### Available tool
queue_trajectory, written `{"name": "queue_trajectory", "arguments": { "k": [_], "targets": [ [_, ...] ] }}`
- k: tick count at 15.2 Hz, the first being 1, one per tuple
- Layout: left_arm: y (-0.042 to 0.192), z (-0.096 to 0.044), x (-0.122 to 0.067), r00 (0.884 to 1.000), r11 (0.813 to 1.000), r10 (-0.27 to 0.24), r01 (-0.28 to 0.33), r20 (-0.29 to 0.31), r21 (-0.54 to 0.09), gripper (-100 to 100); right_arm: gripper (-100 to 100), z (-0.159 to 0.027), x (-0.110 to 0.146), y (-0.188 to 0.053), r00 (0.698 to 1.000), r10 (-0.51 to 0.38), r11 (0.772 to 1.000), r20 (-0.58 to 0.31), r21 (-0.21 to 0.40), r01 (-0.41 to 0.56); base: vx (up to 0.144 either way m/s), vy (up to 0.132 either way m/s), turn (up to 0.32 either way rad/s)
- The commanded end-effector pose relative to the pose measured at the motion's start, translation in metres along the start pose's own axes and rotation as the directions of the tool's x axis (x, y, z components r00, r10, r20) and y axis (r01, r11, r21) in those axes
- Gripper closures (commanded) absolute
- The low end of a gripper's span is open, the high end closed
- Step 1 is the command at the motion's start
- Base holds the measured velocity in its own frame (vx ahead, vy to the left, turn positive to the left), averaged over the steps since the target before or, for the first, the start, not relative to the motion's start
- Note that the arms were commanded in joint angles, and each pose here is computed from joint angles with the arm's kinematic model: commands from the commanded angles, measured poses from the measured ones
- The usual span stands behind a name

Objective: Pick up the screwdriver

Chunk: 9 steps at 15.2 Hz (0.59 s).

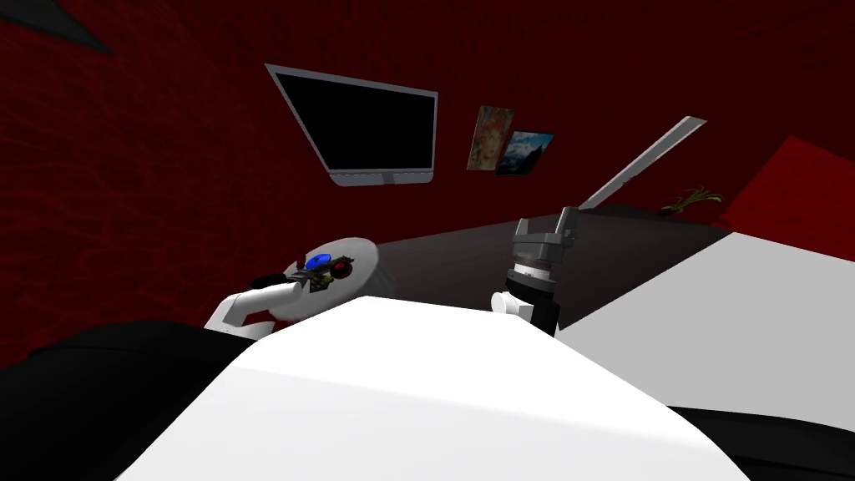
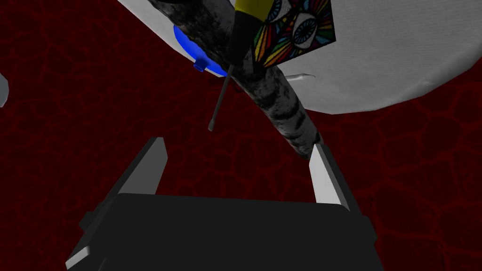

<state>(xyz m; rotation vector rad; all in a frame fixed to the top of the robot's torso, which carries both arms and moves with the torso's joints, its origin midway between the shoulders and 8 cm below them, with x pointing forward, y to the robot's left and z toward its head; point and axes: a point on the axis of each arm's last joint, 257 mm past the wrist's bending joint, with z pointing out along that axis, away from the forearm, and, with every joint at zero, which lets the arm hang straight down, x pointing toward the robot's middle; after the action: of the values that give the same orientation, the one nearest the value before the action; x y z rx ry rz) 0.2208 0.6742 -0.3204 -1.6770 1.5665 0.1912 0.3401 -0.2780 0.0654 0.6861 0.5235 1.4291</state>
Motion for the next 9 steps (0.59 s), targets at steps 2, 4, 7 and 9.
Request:
{"name": "queue_trajectory", "arguments": {
  "k": [2,4,7,9],
  "targets": [
    [0.033,0.006,-0.011,1.000,0.995,0.001,-0.001,-0.004,-0.100,-100,0,0.000,0.000,0.000,1.000,0.000,1.000,0.000,0.000,0.000,0.090,0.012,-0.067],
    [0.036,0.006,-0.009,1.000,0.994,0.000,-0.001,-0.010,-0.114,-100,0,0.000,0.000,0.000,1.000,0.000,1.000,0.000,0.000,0.000,0.105,0.006,-0.069],
    [0.062,0.008,-0.016,1.000,0.982,-0.005,0.002,-0.019,-0.186,-100,0,0.000,0.000,0.000,1.000,0.000,1.000,0.000,0.000,0.000,0.109,0.012,-0.065],
    [0.085,0.008,-0.021,0.999,0.967,-0.013,0.005,-0.032,-0.254,-100,0,0.000,0.000,0.000,1.000,0.000,1.000,0.000,0.000,0.000,0.098,0.025,-0.096]
  ]
}}
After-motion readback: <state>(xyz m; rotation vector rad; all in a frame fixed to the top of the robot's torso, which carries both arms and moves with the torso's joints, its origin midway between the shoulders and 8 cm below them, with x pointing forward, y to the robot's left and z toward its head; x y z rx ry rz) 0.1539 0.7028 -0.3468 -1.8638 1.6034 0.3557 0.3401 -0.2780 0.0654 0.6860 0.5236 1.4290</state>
